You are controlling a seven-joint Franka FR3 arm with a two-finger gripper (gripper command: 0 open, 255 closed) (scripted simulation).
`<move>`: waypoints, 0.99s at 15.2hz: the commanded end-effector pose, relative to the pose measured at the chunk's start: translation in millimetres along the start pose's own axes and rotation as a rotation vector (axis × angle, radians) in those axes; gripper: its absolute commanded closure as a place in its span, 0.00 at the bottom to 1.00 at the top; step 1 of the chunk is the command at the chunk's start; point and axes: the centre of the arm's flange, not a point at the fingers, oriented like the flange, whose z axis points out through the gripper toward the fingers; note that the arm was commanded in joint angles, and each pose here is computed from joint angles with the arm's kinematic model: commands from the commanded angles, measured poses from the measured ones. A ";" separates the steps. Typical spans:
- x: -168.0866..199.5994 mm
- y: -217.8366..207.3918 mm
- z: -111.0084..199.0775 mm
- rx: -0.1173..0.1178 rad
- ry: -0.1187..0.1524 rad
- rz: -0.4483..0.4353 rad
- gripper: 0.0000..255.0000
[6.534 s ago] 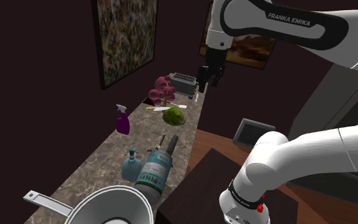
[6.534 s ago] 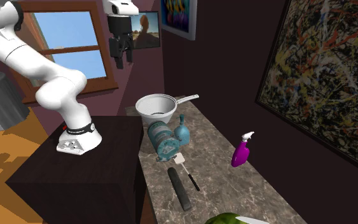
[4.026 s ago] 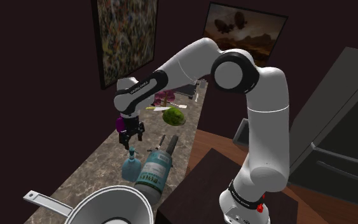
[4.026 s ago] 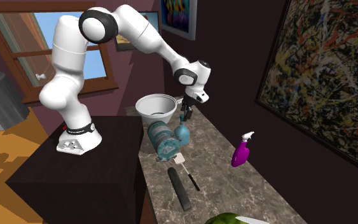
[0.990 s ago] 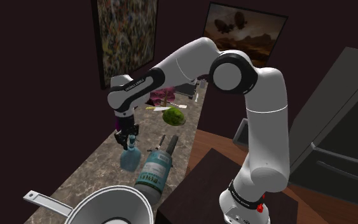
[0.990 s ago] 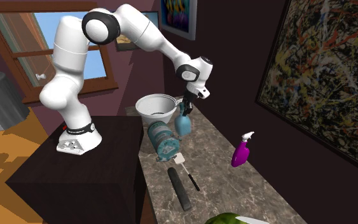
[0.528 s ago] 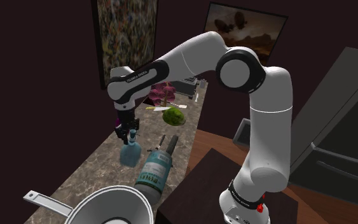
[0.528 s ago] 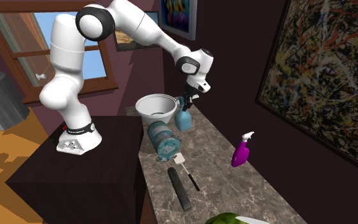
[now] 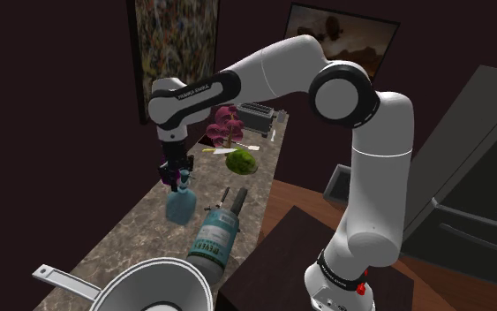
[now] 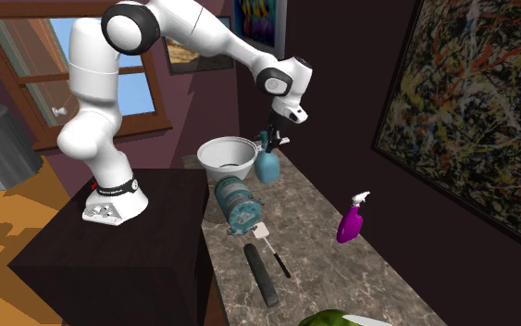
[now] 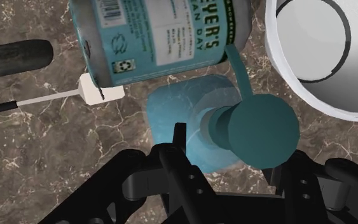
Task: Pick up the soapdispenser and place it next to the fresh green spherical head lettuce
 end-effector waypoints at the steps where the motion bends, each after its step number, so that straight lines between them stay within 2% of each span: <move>1: -2.8 -0.6 -10.6 0.000 0.000 0.000 1.00; 15: -24.4 -10.9 -80.5 0.000 0.000 0.000 1.00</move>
